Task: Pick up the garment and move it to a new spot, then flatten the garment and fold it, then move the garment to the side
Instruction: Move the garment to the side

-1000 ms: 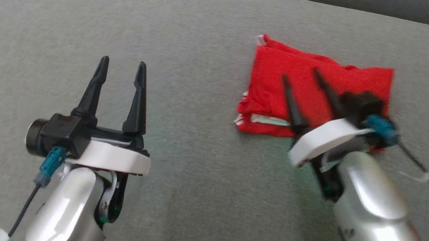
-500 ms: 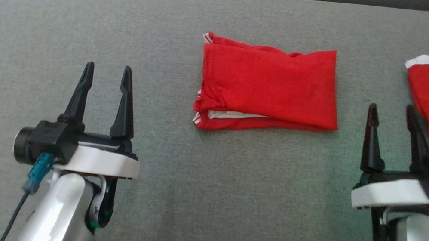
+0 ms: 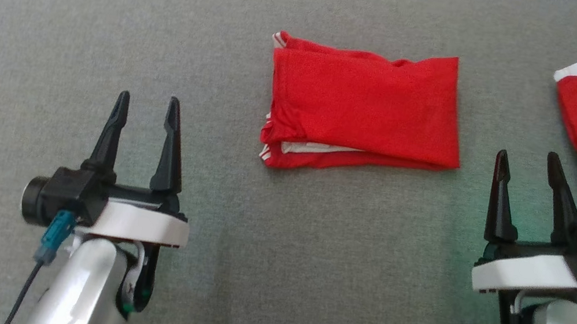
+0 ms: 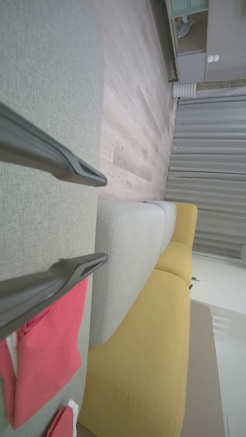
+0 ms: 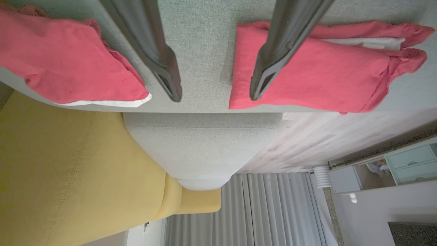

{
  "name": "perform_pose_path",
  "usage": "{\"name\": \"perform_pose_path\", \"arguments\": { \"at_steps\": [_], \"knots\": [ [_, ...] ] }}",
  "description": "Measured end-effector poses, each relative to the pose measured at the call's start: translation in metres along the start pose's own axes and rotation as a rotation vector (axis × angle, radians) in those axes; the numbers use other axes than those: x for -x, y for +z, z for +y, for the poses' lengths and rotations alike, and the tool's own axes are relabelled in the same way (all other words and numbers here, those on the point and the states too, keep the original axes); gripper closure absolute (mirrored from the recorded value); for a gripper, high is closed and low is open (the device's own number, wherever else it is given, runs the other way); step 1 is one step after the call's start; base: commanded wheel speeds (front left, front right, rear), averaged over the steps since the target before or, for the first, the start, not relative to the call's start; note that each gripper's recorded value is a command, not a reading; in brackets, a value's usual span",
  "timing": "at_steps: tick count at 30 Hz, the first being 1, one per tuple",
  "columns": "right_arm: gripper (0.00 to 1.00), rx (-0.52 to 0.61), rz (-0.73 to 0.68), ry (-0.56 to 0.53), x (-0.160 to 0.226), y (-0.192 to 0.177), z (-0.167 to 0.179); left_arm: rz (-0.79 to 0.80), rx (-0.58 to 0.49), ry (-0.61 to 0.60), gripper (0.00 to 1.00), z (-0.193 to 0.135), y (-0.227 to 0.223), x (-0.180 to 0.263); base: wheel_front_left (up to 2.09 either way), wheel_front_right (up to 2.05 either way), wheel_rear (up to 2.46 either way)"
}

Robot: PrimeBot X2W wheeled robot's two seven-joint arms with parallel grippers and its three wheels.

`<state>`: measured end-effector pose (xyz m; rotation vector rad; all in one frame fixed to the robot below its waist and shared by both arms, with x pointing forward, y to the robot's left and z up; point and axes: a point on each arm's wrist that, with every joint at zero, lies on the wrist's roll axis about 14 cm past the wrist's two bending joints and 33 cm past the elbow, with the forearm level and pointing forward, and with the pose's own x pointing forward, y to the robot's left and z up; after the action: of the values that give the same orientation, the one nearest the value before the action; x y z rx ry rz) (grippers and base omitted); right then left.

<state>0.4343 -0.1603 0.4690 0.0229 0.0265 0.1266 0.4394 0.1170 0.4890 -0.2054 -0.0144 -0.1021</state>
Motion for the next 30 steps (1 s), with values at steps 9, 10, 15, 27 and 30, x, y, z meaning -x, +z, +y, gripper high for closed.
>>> {"name": "perform_pose_path", "arguments": {
  "at_steps": [9, 10, 15, 27, 30],
  "knots": [
    [0.00, 0.002, 0.087, 0.046, -0.054, -0.025, 0.014, 0.024, -0.004, 0.006, 0.00, 0.006, -0.011, -0.011, 0.00, 0.00, 0.00],
    [0.00, -0.006, 0.107, 0.053, -0.061, -0.029, 0.017, 0.028, -0.004, 0.009, 0.00, 0.008, -0.012, -0.011, 0.00, 0.00, 0.00],
    [0.00, -0.079, 0.270, 0.080, -0.083, -0.067, 0.033, 0.054, -0.009, 0.051, 0.00, 0.022, -0.021, -0.009, 0.00, 0.00, 0.00],
    [1.00, -0.084, 0.468, 0.149, -0.100, -0.105, 0.055, 0.049, -0.019, 0.082, 0.00, 0.034, -0.019, -0.011, 0.00, 0.00, 0.00],
    [1.00, -0.062, 0.443, 0.165, -0.099, -0.100, 0.057, 0.038, -0.018, 0.076, 0.00, 0.031, -0.015, -0.012, 0.00, 0.00, 0.00]
  ]
}}
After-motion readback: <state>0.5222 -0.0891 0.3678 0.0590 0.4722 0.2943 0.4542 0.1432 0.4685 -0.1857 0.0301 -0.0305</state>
